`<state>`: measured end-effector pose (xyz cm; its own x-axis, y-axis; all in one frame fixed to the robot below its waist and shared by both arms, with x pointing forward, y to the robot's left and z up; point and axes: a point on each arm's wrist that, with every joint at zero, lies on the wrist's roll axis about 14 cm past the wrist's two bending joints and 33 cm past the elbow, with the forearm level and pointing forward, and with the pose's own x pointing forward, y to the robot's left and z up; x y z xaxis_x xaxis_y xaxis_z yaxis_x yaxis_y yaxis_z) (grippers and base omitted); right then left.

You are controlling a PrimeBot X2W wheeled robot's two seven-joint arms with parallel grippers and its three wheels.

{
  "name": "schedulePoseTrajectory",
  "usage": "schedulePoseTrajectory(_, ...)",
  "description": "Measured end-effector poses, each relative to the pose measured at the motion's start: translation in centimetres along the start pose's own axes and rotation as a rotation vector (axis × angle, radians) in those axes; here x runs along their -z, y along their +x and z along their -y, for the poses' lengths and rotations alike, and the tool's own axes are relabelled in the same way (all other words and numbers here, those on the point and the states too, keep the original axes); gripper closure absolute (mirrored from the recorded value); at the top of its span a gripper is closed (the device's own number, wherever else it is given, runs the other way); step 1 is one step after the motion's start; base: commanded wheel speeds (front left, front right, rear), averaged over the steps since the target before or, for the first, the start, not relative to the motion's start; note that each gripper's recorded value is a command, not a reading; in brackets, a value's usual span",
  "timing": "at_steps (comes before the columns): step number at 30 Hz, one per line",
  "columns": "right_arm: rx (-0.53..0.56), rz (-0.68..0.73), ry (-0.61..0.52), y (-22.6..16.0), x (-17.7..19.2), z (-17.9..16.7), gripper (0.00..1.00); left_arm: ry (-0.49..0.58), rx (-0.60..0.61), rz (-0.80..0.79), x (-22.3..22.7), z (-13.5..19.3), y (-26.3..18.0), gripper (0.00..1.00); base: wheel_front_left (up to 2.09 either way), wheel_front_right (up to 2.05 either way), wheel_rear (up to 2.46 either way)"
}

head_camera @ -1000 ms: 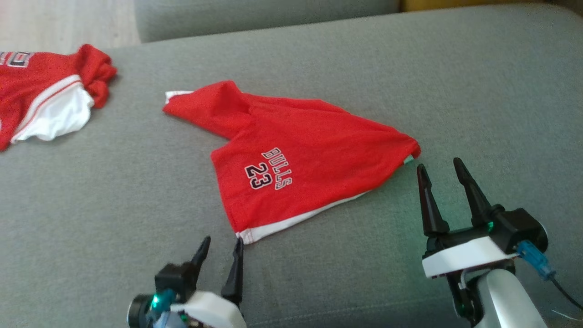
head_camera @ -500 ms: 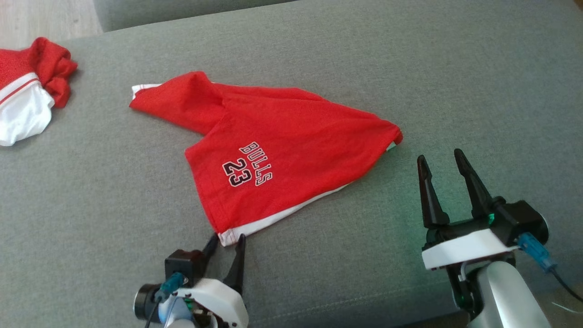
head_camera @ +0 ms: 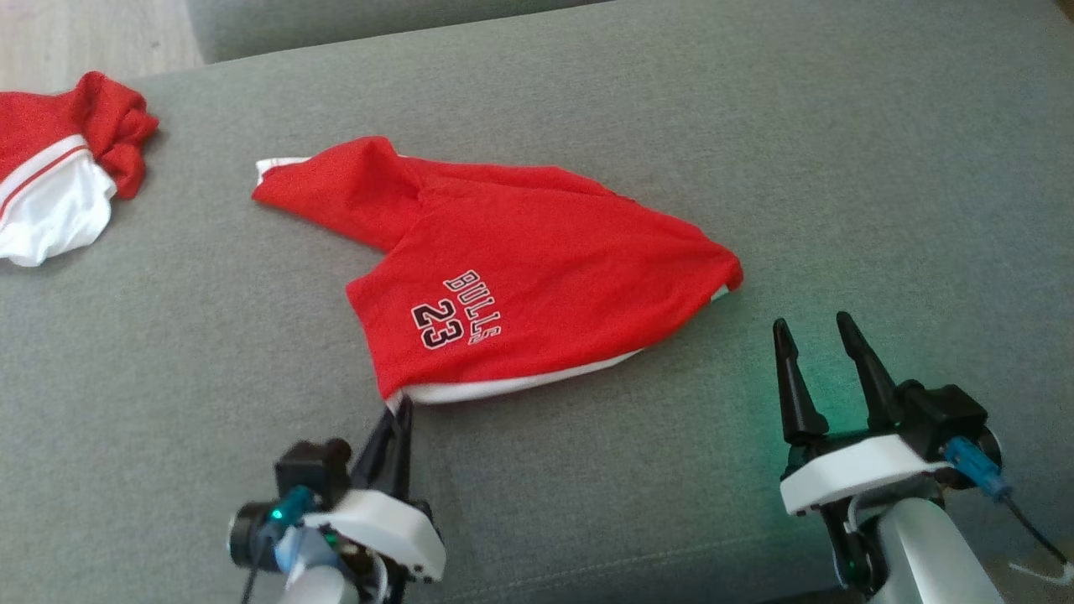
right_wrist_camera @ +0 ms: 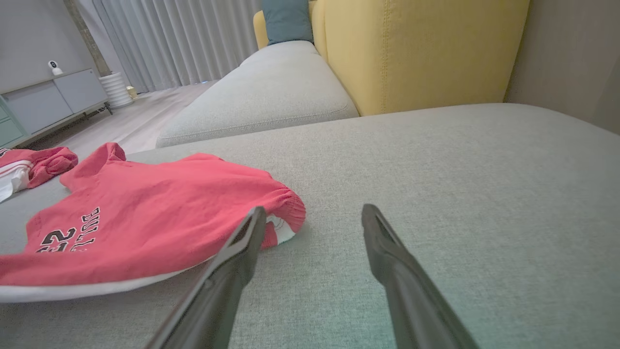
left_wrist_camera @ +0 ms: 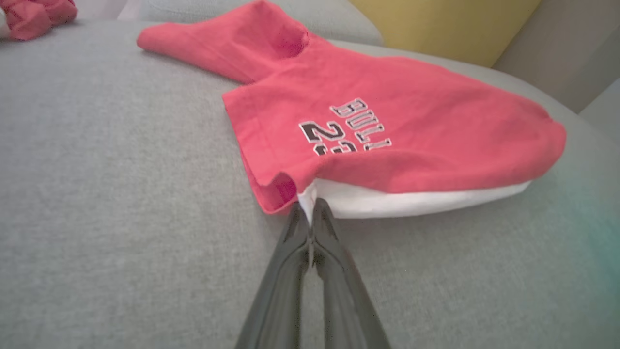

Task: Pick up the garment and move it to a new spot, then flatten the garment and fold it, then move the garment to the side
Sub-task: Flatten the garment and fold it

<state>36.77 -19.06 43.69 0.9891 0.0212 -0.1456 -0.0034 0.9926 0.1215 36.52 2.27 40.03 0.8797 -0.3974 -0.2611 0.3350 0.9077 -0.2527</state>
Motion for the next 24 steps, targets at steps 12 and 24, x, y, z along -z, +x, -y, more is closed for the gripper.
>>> schedulePoseTrajectory(12,-0.042,-0.17,0.035,2.7,4.4,-1.4,0.0,-0.017,-0.081,0.083,-2.4,-2.5,-0.2,1.0,0.0,0.0,0.0)
schedulePoseTrajectory(24,-0.111,-0.268,0.067,4.3,6.7,-3.8,0.11,-0.021,-0.101,0.083,-2.3,-3.3,-0.3,1.0,0.0,0.0,0.0)
